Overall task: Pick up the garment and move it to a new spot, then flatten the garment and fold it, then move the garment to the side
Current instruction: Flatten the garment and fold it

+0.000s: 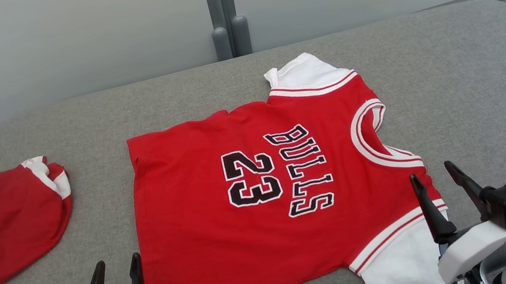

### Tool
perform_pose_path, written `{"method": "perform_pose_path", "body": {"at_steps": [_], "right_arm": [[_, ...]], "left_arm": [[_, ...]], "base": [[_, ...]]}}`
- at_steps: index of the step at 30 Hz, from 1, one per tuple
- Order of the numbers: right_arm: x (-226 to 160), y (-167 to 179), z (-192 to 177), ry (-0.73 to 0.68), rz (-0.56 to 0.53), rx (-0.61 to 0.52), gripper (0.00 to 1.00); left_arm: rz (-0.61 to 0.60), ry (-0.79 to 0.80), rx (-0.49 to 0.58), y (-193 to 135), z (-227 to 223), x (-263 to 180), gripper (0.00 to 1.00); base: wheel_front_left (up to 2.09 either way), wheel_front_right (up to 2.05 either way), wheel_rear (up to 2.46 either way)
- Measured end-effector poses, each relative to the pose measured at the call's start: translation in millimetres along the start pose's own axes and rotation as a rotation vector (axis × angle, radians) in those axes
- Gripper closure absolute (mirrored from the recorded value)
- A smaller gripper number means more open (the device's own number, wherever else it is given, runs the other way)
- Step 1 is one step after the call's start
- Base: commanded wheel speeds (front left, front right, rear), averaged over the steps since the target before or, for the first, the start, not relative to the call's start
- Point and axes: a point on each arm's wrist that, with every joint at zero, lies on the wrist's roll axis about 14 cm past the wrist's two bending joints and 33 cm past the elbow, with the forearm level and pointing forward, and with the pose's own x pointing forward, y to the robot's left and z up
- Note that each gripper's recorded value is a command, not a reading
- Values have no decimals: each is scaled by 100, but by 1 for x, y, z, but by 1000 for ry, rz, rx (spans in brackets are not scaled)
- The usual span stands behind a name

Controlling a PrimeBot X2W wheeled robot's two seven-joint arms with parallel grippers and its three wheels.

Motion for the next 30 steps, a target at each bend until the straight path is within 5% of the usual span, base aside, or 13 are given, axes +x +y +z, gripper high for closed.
{"method": "perform_pose_path", "body": {"at_steps": [23,30], "right_arm": [[7,-10,4,-18,-36,-39,0],[-5,-11,-14,38,-40,-46,0]], "left_arm": [[2,6,15,4,-4,4,0],[-38,118,9,-6,-37,-7,0]], "base": [[0,0,0],[0,0,0]]}}
